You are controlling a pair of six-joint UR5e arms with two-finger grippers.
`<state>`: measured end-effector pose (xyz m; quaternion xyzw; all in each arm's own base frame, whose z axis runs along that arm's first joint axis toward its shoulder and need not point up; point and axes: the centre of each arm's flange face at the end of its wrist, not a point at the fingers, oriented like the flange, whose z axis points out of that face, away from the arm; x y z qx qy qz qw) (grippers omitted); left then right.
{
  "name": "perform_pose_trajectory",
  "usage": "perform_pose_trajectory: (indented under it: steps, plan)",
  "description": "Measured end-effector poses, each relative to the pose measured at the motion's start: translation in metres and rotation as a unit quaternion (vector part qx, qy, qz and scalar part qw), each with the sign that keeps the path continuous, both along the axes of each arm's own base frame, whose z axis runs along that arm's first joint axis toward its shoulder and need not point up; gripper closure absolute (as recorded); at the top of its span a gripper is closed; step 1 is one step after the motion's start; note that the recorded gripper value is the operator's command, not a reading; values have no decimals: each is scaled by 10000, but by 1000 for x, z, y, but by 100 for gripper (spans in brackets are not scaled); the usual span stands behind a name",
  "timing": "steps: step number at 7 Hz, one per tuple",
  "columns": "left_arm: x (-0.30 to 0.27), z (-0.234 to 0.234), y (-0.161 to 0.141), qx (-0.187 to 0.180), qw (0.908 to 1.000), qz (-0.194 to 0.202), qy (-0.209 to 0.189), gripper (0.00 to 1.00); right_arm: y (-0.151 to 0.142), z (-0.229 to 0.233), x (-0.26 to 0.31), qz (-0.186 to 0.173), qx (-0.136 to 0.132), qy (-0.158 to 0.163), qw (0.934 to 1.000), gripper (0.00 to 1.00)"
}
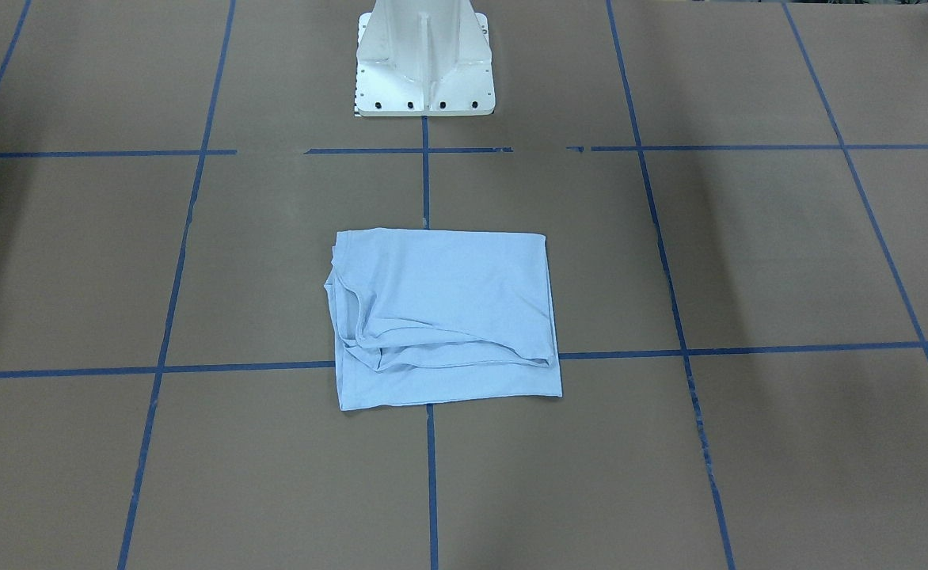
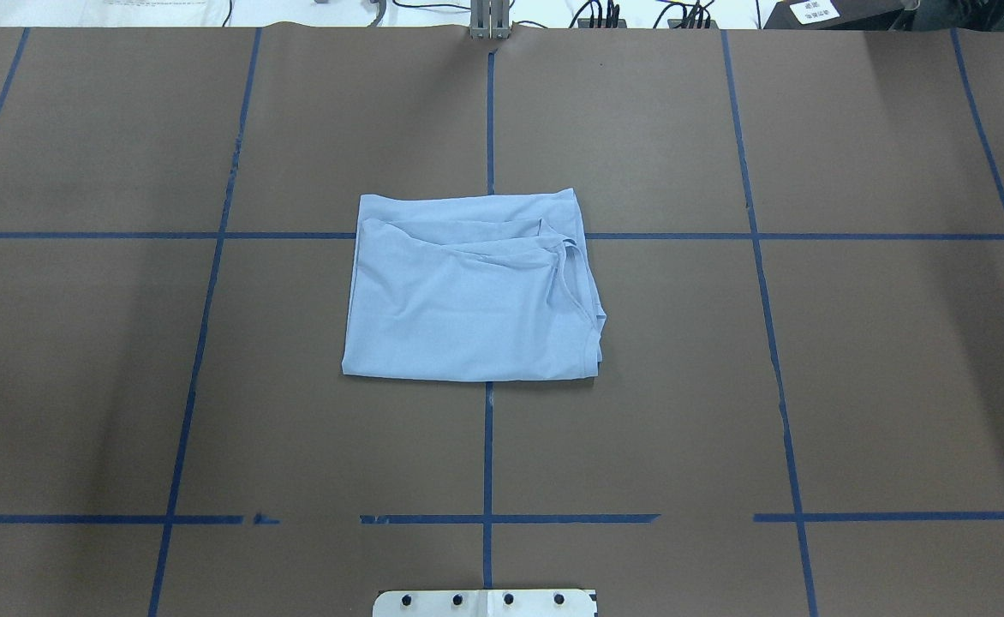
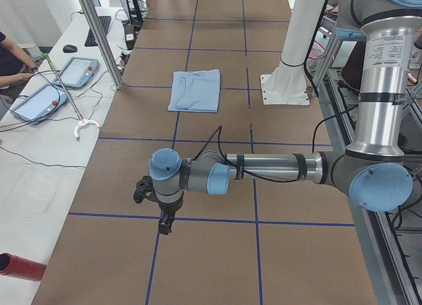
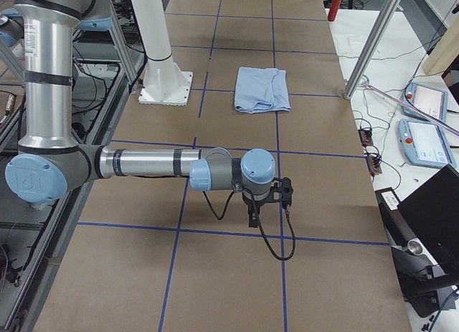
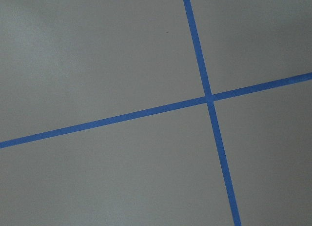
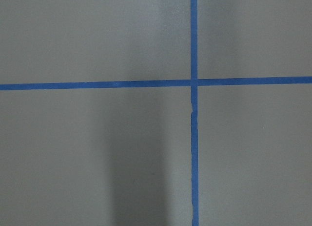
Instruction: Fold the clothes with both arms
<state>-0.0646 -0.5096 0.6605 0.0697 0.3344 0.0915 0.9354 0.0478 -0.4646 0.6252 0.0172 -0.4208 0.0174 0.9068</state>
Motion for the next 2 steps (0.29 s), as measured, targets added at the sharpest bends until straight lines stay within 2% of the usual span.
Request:
perform_pose_trajectory:
  steps: [2]
  plan:
    - [0, -2, -1, 16, 10000, 3, 3, 0, 0, 0, -2, -31, 9, 52, 10000, 0]
